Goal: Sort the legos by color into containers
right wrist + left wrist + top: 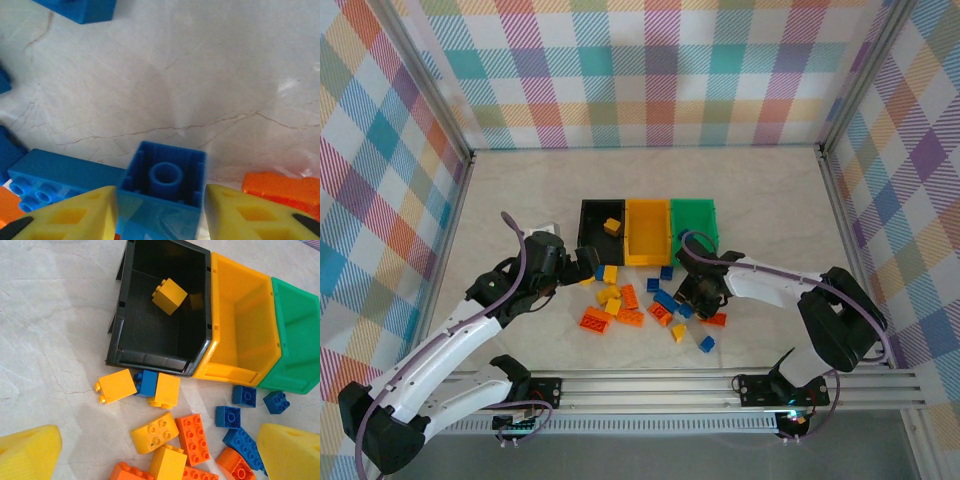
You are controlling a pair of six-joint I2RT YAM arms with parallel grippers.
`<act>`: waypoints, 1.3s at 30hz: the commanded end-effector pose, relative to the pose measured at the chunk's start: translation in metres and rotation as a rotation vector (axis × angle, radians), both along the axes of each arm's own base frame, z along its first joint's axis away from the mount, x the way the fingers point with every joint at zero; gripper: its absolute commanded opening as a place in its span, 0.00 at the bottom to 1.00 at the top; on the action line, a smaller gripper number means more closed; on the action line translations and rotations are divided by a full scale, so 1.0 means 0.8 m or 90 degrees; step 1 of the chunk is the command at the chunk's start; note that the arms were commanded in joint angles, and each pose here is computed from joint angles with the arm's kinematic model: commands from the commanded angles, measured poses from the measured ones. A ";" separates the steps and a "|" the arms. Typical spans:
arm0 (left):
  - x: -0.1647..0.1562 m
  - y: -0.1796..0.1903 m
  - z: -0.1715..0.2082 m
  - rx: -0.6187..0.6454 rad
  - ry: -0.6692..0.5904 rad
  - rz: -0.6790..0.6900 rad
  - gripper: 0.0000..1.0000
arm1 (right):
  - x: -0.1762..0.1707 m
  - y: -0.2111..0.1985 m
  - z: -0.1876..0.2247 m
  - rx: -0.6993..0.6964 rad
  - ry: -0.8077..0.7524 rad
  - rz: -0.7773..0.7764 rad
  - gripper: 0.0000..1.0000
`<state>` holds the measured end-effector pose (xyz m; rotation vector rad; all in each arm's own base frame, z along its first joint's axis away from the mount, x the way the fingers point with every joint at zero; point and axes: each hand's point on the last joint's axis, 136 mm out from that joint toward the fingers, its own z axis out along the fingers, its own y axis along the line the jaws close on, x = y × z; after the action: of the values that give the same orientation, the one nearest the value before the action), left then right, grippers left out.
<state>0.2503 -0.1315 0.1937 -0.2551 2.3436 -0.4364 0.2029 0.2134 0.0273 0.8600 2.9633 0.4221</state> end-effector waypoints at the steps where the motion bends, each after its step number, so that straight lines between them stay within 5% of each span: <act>1: 0.001 0.004 0.003 0.007 -0.002 0.009 1.00 | -0.008 -0.005 -0.015 -0.015 0.025 0.011 0.42; 9: 0.001 0.003 0.010 0.006 -0.007 0.005 1.00 | 0.017 -0.003 0.038 0.007 -0.071 0.052 0.24; 19: -0.001 0.008 0.017 0.016 -0.017 0.005 1.00 | 0.126 -0.010 0.178 0.016 -0.309 0.178 0.23; 30: -0.014 0.014 -0.010 0.003 -0.001 0.011 1.00 | 0.244 -0.008 0.137 -0.063 -0.313 0.235 0.27; 33: -0.017 0.014 -0.024 0.025 0.021 0.000 1.00 | 0.256 -0.007 0.128 -0.067 -0.307 0.232 0.34; 35: -0.017 0.011 -0.033 0.030 0.031 -0.013 1.00 | 0.260 -0.003 0.130 -0.060 -0.311 0.234 0.51; 39: -0.015 0.003 -0.050 0.046 0.059 -0.033 1.00 | 0.258 0.001 0.151 -0.039 -0.343 0.230 0.61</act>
<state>0.2384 -0.1252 0.1650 -0.2339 2.4179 -0.3854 0.4016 0.2115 0.1181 0.1769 2.6697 0.4215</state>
